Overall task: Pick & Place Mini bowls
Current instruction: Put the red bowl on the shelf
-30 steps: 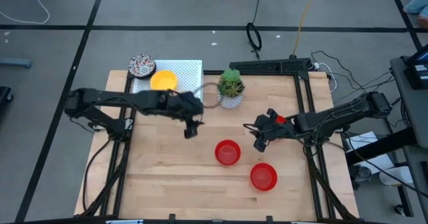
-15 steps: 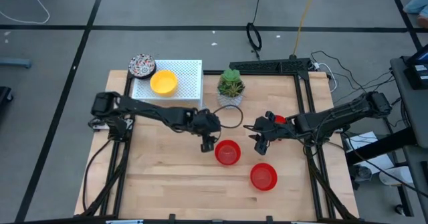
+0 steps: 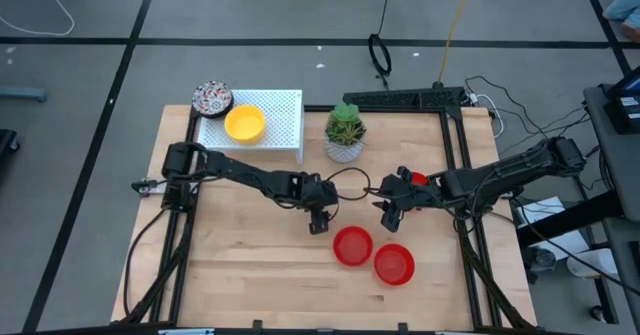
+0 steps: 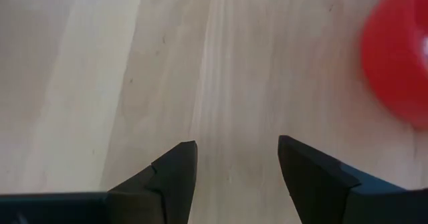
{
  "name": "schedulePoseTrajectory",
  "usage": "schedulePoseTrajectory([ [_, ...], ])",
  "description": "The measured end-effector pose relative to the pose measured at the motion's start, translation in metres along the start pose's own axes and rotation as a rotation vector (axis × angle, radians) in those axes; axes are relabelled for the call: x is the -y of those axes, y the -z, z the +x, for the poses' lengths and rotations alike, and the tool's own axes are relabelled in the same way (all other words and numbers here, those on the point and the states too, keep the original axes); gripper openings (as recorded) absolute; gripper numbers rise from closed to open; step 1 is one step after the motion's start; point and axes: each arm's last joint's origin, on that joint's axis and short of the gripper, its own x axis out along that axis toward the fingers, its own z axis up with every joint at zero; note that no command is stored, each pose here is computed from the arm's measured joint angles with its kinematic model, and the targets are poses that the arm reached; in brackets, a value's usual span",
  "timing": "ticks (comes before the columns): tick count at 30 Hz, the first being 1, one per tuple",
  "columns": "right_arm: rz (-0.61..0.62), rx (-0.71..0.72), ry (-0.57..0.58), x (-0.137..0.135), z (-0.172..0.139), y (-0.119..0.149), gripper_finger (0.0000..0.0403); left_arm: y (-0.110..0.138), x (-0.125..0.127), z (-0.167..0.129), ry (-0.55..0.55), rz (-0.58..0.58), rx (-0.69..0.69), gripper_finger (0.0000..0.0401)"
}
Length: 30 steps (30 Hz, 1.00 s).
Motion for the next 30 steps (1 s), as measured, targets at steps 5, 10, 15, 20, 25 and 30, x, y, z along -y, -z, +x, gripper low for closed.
schedulePoseTrajectory([
  [5,-0.001,-0.003,0.001,0.0,0.0,0.0,0.0132,-0.004,0.0,-0.01,0.004,-0.002,0.025,0.0214],
  [10,-0.001,-0.003,0.001,0.0,0.0,0.0,0.0132,-0.012,0.005,-0.022,0.063,-0.021,0.074,0.0214],
  [15,0.0,-0.014,-0.021,-0.001,0.0,0.001,0.0132,-0.012,0.017,-0.021,0.108,-0.023,0.097,0.0214],
  [20,0.002,-0.037,-0.059,-0.01,0.008,0.004,0.0132,-0.009,0.022,-0.019,0.109,-0.043,0.082,0.0214],
  [25,-0.031,-0.073,-0.052,-0.018,0.018,0.012,0.0132,-0.011,0.026,-0.02,0.125,-0.104,0.105,0.0214],
  [30,-0.055,-0.109,-0.045,-0.025,0.029,0.019,0.0132,-0.015,0.036,-0.021,0.155,-0.105,0.157,0.0214],
])
